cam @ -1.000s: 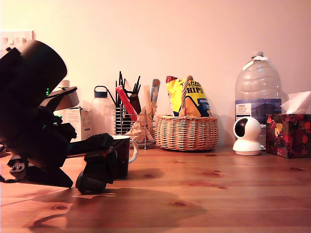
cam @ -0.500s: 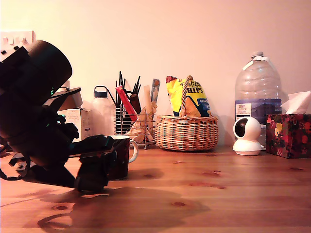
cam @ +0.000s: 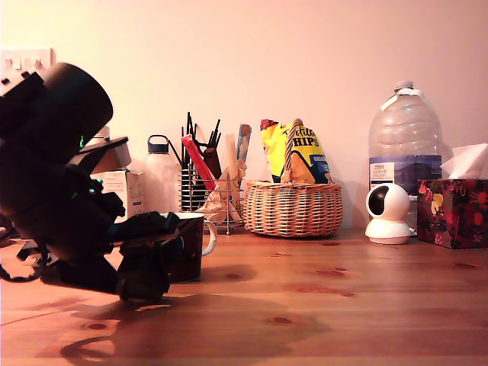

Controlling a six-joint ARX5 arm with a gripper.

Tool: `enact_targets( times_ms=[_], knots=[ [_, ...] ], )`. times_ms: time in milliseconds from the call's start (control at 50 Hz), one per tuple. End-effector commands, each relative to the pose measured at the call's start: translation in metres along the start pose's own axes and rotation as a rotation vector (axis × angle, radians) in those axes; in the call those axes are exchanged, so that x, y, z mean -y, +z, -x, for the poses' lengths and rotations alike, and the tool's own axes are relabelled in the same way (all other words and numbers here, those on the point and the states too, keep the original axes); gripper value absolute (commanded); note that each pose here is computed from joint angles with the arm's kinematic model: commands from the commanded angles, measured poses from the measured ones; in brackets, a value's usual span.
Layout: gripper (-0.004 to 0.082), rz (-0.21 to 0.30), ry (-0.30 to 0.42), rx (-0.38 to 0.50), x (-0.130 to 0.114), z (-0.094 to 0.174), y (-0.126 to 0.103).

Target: Pick up the coffee capsules from the table one by one and drop them inside the nearest coffee cup

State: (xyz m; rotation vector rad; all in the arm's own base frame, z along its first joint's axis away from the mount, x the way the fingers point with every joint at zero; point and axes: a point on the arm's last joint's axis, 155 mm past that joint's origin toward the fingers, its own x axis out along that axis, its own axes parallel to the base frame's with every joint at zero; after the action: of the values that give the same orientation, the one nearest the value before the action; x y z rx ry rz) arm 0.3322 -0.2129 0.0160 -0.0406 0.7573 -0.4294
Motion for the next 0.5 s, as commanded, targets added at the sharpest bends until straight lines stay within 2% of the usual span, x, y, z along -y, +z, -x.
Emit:
enact_targets(
  times_ms=[0, 160, 180, 240, 480],
  knots=[
    [0.0406, -0.029, -0.013, 0.022, 0.004, 0.008, 0.007],
    [0.0406, -0.064, -0.013, 0.024, 0.005, 0.020, 0.012],
    [0.0406, -0.083, -0.013, 0.026, 0.006, 0.022, 0.013],
    [0.0406, -0.098, -0.015, 0.036, 0.007, 0.027, 0.018],
    [0.0406, -0.108, -0.020, 0.092, 0.008, 0.047, 0.037]
  ],
)
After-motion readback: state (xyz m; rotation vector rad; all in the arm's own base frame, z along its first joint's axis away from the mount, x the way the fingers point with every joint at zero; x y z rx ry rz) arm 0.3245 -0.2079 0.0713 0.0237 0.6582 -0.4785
